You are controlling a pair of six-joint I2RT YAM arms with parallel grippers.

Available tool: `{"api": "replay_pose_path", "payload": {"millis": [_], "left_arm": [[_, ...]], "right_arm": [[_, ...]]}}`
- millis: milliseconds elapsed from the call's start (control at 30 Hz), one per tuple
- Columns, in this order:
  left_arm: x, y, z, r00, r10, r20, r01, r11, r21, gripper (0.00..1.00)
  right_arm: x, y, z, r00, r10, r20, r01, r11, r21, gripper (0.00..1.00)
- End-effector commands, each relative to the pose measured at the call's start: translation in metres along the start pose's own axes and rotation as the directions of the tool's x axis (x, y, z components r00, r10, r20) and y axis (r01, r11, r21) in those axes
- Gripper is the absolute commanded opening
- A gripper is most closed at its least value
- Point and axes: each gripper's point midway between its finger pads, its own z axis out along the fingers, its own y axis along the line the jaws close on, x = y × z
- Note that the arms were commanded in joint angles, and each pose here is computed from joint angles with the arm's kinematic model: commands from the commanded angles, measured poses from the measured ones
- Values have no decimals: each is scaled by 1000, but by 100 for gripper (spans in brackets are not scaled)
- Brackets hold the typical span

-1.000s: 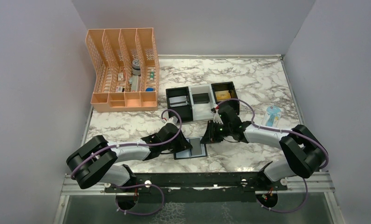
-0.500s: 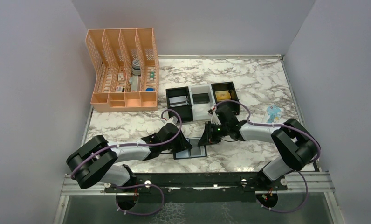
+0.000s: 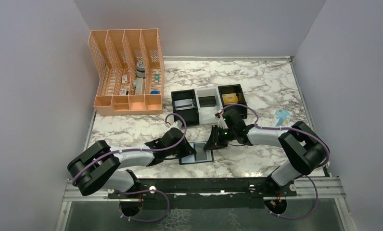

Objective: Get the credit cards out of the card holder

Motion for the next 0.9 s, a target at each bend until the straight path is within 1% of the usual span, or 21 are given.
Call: {"api": "replay_pose_path", "payload": {"millis": [0,233,767,867], "left_arm": [[-5,-6,-5,999,-11,34,10,999,42,0],[-11,0,-13,997,-19,72,18,1000,19,0],[-11,10,-15,996,-31,81,32,999,-9,0],[-11,5,-12,997,-21,69,20,1000,8,10]], "right_arm": [[16,-35,7,999,31,-32,-26,991,132,17],[13,-38,7,999,21,-26,-17,987,157,17],[12,-34,7,999,13,-30,-9,990,140,16],[12,-32,7,999,12,-32,-8,991,131,16]]}}
